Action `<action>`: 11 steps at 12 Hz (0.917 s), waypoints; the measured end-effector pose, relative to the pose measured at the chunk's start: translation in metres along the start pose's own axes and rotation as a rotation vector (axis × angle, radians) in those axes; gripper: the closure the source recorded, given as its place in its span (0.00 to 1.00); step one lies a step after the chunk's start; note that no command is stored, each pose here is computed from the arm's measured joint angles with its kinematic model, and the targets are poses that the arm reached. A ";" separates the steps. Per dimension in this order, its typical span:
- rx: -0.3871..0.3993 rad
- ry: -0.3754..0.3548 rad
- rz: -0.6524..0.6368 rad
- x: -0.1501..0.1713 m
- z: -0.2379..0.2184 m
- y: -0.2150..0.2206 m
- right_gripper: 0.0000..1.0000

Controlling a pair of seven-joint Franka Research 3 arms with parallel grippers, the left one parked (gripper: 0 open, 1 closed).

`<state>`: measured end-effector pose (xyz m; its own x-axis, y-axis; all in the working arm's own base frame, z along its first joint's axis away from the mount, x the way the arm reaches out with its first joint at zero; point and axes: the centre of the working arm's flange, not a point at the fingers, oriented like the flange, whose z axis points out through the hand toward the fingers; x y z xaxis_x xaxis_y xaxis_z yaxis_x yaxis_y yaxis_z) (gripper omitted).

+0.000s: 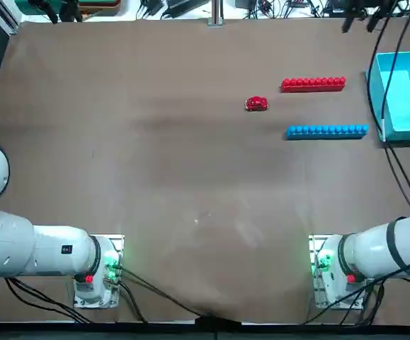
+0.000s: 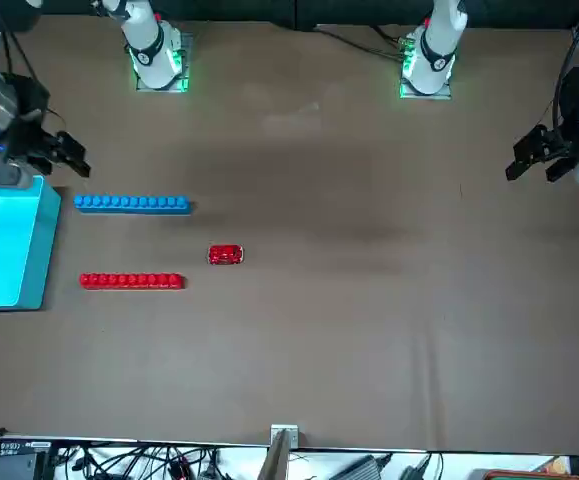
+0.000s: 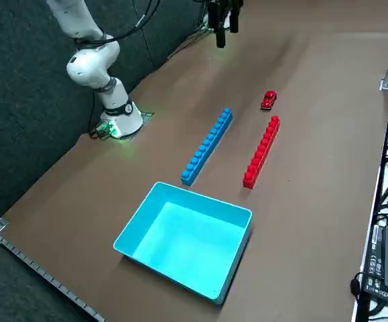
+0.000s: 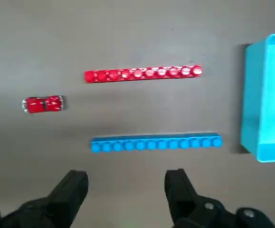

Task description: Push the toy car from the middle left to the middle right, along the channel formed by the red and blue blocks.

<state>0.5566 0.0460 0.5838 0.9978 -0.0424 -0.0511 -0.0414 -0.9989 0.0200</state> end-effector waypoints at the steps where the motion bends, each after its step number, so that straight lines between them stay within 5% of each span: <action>1: 0.012 -0.002 0.004 0.003 0.006 -0.010 0.00; 5: 0.087 -0.003 0.202 0.026 0.046 -0.047 0.00; 11: 0.088 0.009 0.506 0.047 0.099 -0.114 0.00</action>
<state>0.6028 0.1560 0.4803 0.8522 -0.5211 -0.0483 -0.5230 -0.8512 -0.0438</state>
